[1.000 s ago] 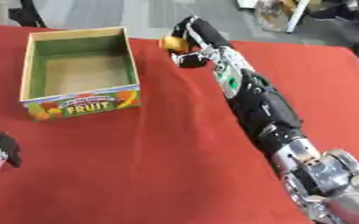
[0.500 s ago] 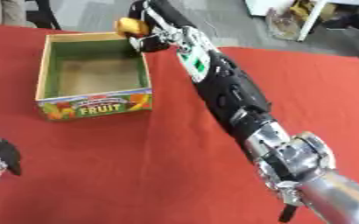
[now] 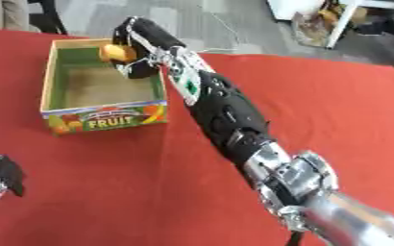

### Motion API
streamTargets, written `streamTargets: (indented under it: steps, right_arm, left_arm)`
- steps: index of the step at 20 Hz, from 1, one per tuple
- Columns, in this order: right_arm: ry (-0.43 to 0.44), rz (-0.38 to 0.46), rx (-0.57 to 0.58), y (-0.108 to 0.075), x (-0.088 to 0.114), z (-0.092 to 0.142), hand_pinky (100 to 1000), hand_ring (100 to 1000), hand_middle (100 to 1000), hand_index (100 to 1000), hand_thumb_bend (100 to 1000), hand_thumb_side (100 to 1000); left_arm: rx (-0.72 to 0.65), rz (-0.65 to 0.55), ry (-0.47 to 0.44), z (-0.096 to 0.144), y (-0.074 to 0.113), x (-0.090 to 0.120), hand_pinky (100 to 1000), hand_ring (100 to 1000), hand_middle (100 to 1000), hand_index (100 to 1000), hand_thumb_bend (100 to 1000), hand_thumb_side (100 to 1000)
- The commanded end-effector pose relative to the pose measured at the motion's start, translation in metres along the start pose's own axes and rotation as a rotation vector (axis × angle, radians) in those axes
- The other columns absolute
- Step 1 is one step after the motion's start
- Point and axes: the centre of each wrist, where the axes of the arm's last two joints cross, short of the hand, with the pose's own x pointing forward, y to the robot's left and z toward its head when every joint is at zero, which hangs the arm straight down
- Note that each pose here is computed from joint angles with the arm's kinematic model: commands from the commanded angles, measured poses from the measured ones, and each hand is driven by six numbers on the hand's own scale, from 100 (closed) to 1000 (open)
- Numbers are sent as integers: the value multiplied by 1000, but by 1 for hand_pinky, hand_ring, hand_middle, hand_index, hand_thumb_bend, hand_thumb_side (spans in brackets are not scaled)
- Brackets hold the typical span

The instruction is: Pick up objects on the table and place them in the box.

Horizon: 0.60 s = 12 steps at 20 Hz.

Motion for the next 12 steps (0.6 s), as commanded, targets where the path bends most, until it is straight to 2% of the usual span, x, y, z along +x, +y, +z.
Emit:
streamTargets:
  steps: [1, 7, 9, 12]
  right_arm:
    - [-55, 40, 67, 8, 12, -8, 556, 546, 469, 569, 100, 100]
    - [-77, 85, 183, 32, 14, -5, 582, 597, 542, 676, 126, 120]
    - [-77, 96, 186, 33, 13, -4, 596, 637, 602, 728, 188, 219]
    - [-72, 106, 173, 31, 11, -4, 666, 753, 775, 862, 324, 430]
  left_arm:
    - [-10, -10, -23, -3, 0, 7, 505, 478, 490, 517, 150, 354]
    - [-9, -11, -24, -3, 1, 7, 505, 477, 490, 517, 149, 353]
    - [-8, -11, -22, -3, 1, 6, 505, 477, 489, 517, 149, 354]
    - [-8, -11, -21, -2, 1, 6, 505, 477, 489, 517, 148, 354]
